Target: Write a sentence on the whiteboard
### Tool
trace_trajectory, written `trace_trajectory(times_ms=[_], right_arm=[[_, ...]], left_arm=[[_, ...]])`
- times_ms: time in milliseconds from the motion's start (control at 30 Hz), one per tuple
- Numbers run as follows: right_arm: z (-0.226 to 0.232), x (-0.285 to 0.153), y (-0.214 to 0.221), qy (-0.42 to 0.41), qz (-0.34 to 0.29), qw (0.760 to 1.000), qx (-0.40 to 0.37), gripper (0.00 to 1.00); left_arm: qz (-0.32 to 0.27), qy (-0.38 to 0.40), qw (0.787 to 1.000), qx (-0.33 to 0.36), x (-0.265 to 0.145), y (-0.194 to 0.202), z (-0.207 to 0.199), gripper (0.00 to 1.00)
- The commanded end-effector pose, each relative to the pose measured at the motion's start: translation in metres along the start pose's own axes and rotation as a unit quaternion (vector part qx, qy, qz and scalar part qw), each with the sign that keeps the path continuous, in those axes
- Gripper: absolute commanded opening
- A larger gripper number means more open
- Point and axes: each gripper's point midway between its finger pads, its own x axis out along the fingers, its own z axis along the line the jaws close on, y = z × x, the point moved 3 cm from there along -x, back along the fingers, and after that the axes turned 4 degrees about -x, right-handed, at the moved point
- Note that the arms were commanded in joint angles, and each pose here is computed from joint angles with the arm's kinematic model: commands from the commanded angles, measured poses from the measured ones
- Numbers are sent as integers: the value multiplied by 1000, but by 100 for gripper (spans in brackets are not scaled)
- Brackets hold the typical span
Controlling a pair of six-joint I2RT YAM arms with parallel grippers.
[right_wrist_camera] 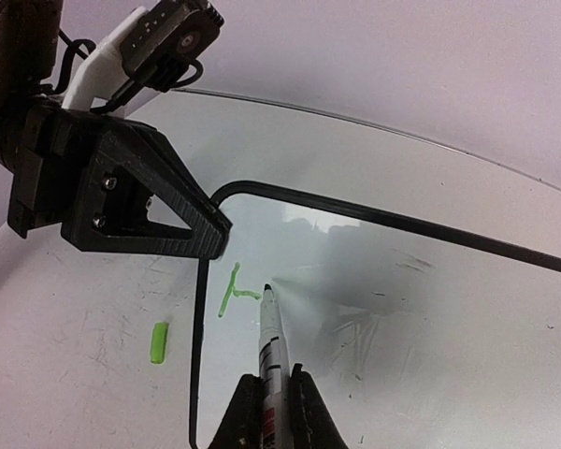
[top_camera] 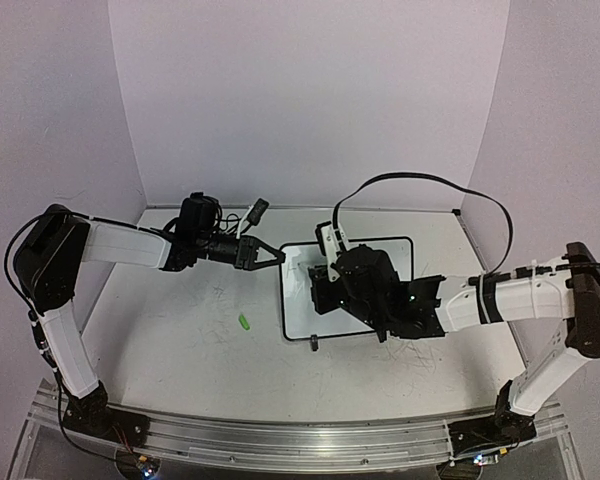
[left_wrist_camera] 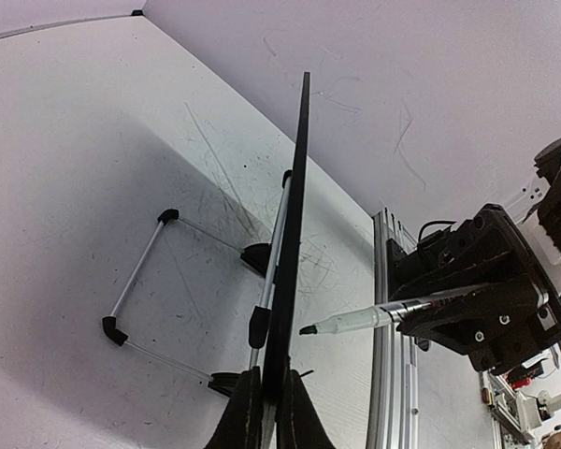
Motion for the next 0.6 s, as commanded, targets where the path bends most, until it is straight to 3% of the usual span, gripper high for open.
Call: trace_trajectory(times_ms=[0, 567], right_arm=[[3, 3, -23, -3, -27, 1000, 8, 0], [-2, 13, -19, 9, -18, 1000, 9, 0]], left_arm=[[-4, 28, 999, 16, -4, -8, -24, 0], [-3, 29, 999, 16, -4, -8, -24, 0]])
